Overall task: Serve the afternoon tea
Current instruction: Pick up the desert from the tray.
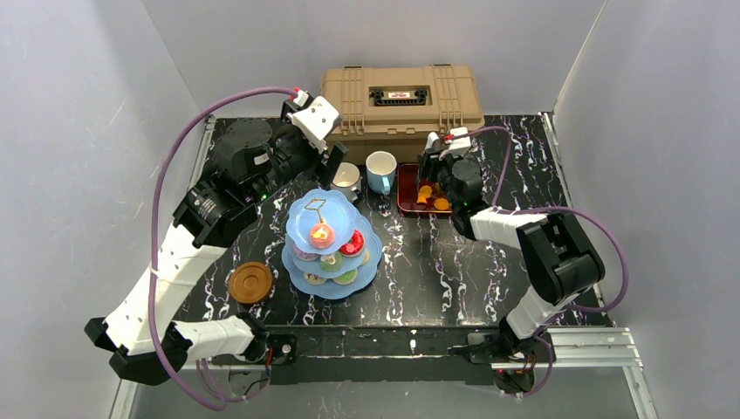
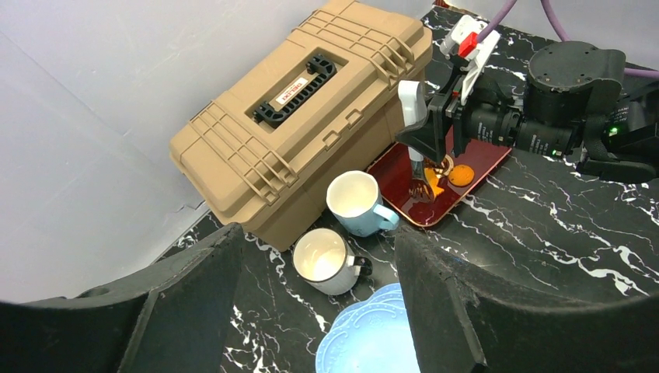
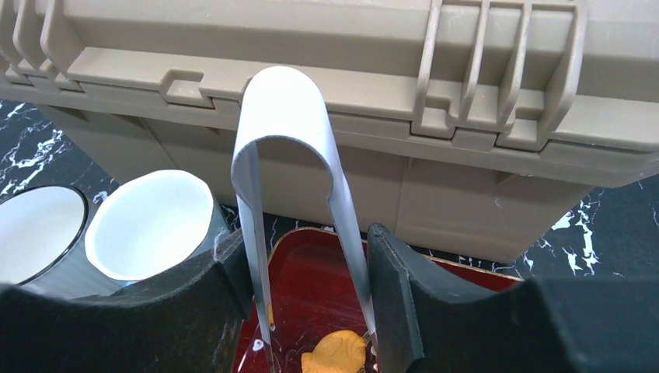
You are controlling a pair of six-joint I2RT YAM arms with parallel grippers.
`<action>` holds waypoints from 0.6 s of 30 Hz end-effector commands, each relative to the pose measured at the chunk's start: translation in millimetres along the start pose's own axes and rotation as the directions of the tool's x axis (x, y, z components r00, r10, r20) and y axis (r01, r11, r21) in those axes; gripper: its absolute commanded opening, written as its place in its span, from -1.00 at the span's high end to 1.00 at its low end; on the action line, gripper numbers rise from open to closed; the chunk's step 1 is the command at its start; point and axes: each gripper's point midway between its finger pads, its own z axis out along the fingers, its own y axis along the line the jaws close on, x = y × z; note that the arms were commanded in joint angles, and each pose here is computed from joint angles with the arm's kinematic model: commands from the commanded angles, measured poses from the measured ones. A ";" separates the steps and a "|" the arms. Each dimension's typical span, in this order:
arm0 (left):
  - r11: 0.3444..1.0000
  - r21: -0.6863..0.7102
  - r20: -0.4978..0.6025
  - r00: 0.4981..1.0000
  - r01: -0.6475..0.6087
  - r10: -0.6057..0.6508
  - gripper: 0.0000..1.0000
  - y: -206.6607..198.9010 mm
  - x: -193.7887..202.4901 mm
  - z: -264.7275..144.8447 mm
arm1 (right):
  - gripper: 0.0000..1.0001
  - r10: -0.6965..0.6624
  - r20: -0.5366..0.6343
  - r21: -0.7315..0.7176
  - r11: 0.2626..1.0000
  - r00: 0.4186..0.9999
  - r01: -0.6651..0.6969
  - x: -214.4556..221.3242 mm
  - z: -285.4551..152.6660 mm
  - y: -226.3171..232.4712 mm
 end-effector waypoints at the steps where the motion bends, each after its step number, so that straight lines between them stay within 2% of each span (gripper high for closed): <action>1: 1.000 -0.018 0.059 0.998 0.004 -0.003 -0.39 7.6 -21.1 -7.2 | -0.22 0.002 0.097 0.015 1.000 0.995 -0.003 -21.3 3.9 -3.3; 6: 1.000 -0.017 0.062 0.998 0.005 -0.004 -0.39 7.4 -21.7 -6.5 | -0.25 0.015 0.081 0.016 1.000 0.997 -0.017 -9.0 4.8 -3.7; 12: 1.000 -0.020 0.061 0.998 0.005 -0.004 -0.39 8.0 -21.4 -7.2 | -0.16 0.036 0.068 0.036 0.999 0.997 -0.038 6.2 3.7 -8.0; 15: 1.000 -0.021 0.063 0.998 0.005 -0.003 -0.39 8.1 -21.7 -7.5 | 0.04 0.053 0.066 0.049 0.997 0.996 -0.056 9.2 -1.3 -10.6; 18: 1.000 -0.021 0.062 0.998 0.005 -0.004 -0.39 7.8 -20.9 -6.7 | 0.38 0.069 0.071 0.062 0.995 0.995 -0.073 9.6 -7.3 -13.4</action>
